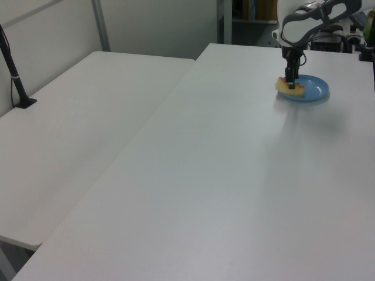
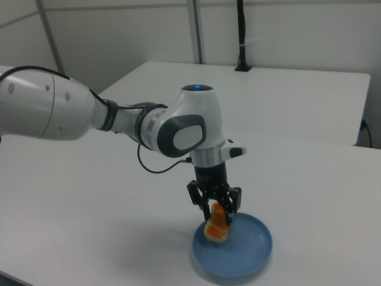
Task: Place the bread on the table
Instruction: 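Lower the gripper and close it on the bread roll, then lift the bread roll off the plate and carry it beside the plate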
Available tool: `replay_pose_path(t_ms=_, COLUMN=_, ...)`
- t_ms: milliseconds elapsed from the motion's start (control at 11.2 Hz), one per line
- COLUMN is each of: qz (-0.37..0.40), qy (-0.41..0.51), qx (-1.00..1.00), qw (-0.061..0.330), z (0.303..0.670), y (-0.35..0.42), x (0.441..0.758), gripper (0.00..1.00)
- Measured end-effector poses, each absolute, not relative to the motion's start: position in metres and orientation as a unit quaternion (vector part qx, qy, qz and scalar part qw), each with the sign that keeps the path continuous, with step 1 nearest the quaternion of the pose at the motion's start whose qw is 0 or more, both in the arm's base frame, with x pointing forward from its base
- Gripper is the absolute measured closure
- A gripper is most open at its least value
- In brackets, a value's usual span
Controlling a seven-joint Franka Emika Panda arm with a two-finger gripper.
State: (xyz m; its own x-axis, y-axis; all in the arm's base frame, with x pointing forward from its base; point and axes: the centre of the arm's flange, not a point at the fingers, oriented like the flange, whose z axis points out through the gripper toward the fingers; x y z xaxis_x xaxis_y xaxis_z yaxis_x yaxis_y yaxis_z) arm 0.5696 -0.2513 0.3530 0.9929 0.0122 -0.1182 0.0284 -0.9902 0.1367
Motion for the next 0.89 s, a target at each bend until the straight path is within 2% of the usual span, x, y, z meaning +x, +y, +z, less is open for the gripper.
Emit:
replay_pose_path(t_ms=89, qz=-0.059, qy=0.011, qx=0.996, qw=0.07, z=0.351, y=-0.251, x=0.57, gripper=0.47)
replay_pose_path(t_ms=268, qz=-0.058, qy=0.011, qx=0.996, qw=0.07, z=0.352, y=-0.251, x=0.57, gripper=0.58)
replay_pose_path(t_ms=447, qz=-0.061, qy=0.011, qx=0.996, qw=0.067, z=0.358, y=-0.248, x=0.57, gripper=0.89)
replay_pose_path(t_ms=715, qz=-0.095, qy=0.022, qx=0.994, qw=0.04, z=0.396, y=-0.228, x=0.566, gripper=0.93)
replay_pose_path(t_ms=894, qz=-0.077, qy=0.04, qx=0.996, qw=0.006, z=0.435, y=-0.184, x=0.573, gripper=0.93)
